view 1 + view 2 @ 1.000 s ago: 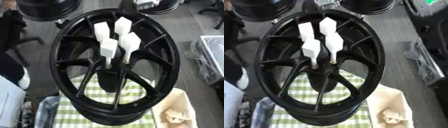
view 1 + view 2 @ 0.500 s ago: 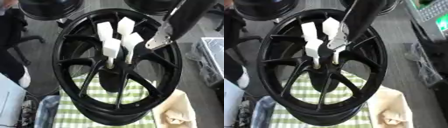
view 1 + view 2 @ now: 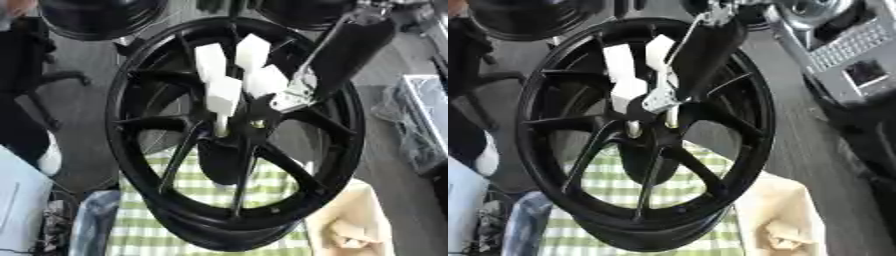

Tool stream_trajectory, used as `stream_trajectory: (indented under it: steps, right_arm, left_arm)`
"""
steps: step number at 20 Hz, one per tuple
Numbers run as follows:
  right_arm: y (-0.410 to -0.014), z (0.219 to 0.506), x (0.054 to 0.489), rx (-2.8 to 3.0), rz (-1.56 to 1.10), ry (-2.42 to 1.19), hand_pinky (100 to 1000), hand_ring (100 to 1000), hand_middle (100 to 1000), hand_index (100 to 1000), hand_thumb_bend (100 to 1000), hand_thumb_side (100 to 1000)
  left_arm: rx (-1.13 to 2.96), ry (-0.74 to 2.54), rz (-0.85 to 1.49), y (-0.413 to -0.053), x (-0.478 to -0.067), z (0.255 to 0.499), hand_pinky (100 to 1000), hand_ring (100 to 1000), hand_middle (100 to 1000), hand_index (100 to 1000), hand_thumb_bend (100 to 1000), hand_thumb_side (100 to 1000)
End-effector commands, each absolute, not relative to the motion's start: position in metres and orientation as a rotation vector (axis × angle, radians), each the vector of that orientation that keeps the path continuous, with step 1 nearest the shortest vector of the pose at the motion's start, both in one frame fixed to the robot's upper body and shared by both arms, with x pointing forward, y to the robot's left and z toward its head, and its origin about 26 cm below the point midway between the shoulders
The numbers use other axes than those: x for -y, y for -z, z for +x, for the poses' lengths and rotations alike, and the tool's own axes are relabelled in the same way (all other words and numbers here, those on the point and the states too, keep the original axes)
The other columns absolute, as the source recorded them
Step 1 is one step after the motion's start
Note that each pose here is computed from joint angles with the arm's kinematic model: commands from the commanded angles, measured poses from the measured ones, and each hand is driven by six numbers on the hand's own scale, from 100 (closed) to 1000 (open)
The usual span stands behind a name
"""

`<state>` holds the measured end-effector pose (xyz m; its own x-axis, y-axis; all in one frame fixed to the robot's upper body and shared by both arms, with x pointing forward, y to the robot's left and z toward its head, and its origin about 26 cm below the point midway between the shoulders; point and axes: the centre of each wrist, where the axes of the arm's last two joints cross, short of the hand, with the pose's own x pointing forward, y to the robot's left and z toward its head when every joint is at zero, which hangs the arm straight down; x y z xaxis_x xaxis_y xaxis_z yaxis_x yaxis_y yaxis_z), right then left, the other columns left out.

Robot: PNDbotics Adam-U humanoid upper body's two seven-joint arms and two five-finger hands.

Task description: Pull the pin out of the wheel hub.

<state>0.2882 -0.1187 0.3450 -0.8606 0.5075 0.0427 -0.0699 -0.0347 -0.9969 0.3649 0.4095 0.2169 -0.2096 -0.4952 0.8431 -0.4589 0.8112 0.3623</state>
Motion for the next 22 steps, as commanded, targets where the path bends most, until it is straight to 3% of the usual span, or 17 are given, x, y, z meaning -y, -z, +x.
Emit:
stream_trajectory:
  steps: [1, 8, 22]
  right_arm:
    - [-0.343, 0.294, 0.117, 1.837, -0.531, -1.956, 740, 745, 743, 822, 617, 169]
    - [-0.327, 0.309, 0.119, 1.790, -0.581, -1.978, 721, 684, 692, 781, 550, 102]
    - [-0.310, 0.329, 0.138, 1.725, -0.631, -1.937, 739, 717, 704, 763, 490, 100]
  left_arm:
    - [1.858, 0.053, 0.771, -0.232, -0.417, 0.361, 874, 860, 878, 924, 478, 785]
    - [1.842, 0.035, 0.772, -0.227, -0.420, 0.360, 884, 859, 877, 920, 479, 785]
    - [1.826, 0.027, 0.764, -0.221, -0.419, 0.359, 890, 857, 873, 911, 478, 782]
